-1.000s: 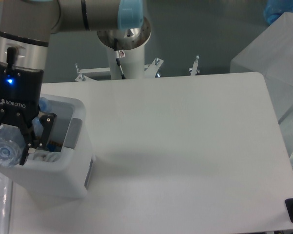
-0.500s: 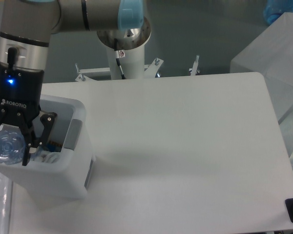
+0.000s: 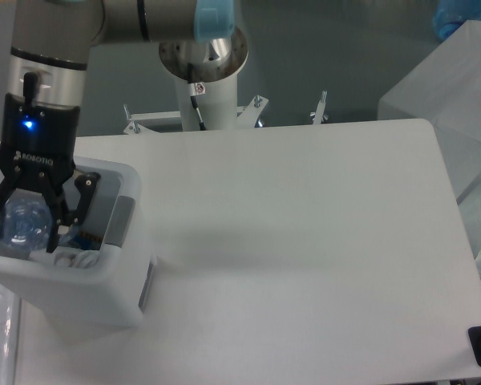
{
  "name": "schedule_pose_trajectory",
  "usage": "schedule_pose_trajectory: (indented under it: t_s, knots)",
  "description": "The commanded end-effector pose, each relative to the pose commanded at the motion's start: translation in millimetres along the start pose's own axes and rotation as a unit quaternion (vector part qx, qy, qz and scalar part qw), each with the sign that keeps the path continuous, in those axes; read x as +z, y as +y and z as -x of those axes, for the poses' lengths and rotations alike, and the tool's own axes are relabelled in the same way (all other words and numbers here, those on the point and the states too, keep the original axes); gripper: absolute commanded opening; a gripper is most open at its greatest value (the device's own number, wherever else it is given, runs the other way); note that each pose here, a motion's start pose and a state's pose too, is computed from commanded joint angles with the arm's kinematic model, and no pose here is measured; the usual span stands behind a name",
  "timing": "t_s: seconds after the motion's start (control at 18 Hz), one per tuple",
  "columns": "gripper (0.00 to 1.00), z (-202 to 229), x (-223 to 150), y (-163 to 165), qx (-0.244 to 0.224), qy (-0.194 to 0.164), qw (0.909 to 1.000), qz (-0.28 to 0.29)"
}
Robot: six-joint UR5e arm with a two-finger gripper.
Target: Place the trash in the trash can
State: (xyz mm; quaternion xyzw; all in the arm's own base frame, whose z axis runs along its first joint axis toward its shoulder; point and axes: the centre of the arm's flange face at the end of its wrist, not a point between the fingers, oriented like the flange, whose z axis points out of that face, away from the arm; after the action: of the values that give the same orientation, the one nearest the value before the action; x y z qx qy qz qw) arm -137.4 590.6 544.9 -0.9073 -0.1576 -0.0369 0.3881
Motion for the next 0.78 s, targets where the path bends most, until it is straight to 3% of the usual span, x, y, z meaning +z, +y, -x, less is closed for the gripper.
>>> schedule_pose_trajectory:
  t_s: [0.78]
  knots:
    - [0.72, 3.6, 16.9, 19.5, 0.004, 0.002, 0.9997, 0.024]
